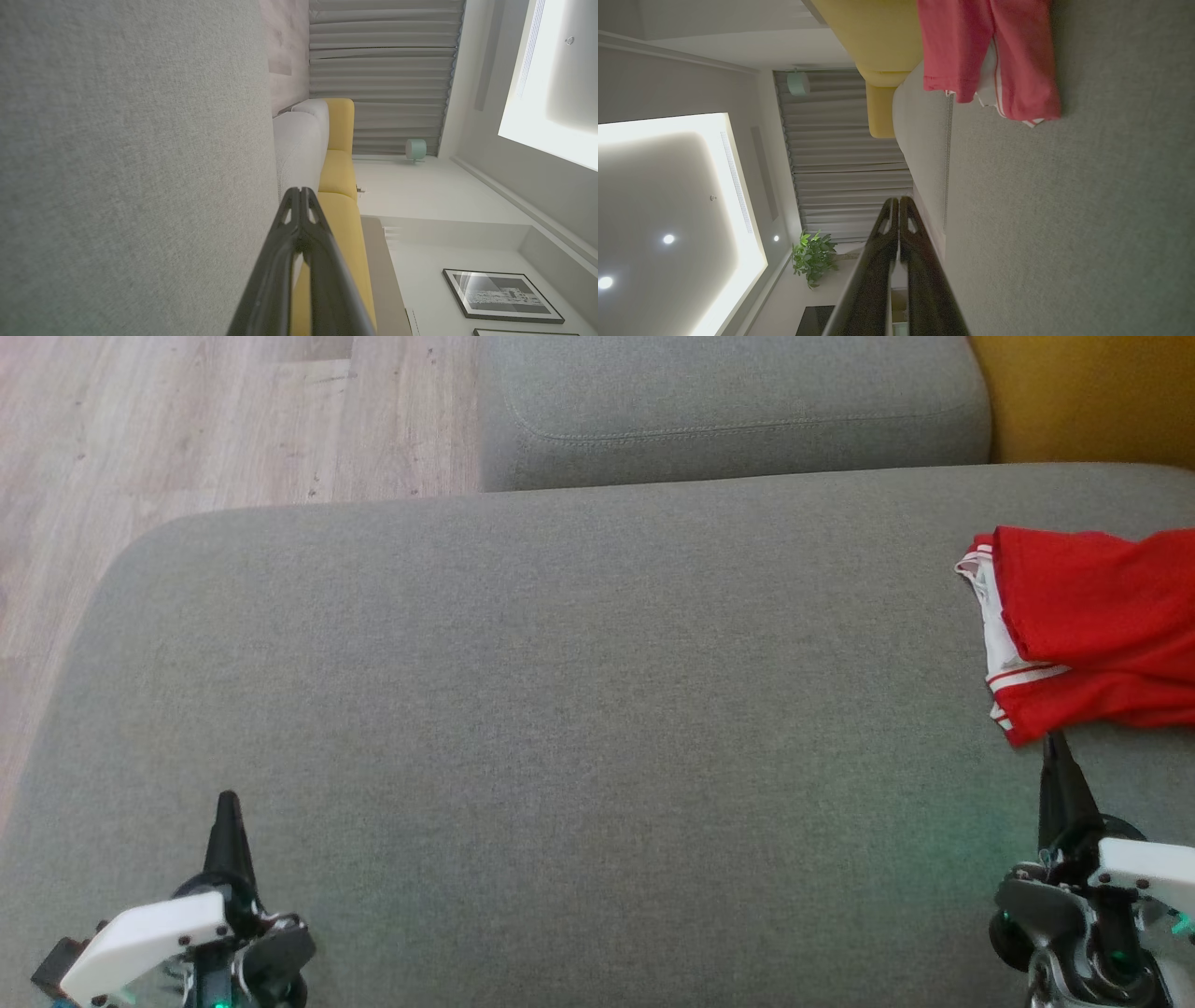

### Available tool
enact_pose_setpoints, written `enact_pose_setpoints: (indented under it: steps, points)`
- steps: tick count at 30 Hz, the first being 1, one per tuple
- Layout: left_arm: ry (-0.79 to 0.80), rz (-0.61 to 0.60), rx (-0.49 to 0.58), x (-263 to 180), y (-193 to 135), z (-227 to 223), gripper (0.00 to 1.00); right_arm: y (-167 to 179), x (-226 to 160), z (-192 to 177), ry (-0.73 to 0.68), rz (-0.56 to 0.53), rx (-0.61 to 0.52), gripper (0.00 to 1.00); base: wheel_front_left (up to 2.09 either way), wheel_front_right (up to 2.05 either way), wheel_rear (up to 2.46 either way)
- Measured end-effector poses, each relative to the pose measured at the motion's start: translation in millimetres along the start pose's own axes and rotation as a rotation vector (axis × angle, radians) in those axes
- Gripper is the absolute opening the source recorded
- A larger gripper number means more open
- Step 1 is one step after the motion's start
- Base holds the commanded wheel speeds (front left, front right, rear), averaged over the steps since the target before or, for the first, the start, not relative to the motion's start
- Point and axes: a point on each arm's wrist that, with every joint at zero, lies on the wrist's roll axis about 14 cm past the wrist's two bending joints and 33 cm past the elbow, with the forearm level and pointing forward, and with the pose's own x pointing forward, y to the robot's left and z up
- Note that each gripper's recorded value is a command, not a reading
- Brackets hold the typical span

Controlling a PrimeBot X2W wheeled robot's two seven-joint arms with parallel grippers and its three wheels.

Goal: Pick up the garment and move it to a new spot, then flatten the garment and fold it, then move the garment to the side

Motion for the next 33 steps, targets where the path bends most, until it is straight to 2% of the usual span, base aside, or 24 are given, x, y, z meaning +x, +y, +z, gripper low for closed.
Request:
enact_pose_setpoints:
  steps: [33]
  points:
    - [0.003, 0.000, 0.001, 0.0, 0.1, -0.6, 0.00, 0.0, -0.1, 0.3, -0.001, 0.000, 0.001, 0.00, 0.00, 0.00, 0.00]
